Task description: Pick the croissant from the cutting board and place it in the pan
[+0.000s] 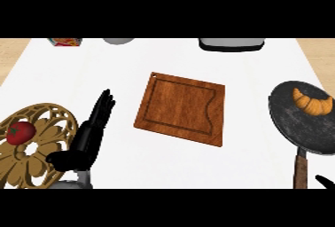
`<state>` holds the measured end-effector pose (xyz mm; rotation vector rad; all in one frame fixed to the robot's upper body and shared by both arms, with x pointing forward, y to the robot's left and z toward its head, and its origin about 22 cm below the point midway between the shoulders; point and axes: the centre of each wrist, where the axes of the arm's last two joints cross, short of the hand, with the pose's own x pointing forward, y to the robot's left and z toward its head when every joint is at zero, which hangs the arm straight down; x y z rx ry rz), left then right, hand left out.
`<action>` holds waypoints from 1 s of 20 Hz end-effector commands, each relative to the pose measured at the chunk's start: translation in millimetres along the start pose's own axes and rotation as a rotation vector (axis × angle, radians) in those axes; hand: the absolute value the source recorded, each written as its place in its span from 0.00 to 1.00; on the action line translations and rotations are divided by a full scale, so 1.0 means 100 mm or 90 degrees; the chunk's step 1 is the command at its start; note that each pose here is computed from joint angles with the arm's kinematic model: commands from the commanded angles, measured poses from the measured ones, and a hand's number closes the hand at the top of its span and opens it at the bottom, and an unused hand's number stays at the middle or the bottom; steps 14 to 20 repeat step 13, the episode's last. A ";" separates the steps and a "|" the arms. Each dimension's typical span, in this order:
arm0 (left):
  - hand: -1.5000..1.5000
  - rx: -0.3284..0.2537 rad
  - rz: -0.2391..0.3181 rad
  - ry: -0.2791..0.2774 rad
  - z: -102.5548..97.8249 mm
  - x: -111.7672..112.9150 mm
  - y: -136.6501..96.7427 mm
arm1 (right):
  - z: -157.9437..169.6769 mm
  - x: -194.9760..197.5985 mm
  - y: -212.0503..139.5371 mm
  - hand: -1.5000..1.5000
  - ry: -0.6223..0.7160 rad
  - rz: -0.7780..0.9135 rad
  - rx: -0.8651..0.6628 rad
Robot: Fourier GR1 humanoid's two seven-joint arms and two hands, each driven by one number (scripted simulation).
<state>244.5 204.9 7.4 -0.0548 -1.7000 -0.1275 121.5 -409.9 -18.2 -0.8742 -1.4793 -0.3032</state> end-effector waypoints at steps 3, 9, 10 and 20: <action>0.50 -0.008 -0.005 0.009 -0.09 -0.12 -0.07 | 0.05 0.06 -0.11 0.00 0.005 0.043 -0.002; 0.50 0.006 0.000 -0.006 0.17 0.09 0.02 | 0.16 0.02 0.04 0.00 -0.005 0.073 -0.008; 0.50 0.002 -0.012 0.010 -0.03 -0.02 -0.03 | 0.08 -0.11 0.07 0.00 -0.013 0.079 -0.010; 0.50 -0.005 -0.002 0.000 0.06 -0.04 0.04 | 0.05 0.10 -0.16 0.00 -0.019 0.100 -0.024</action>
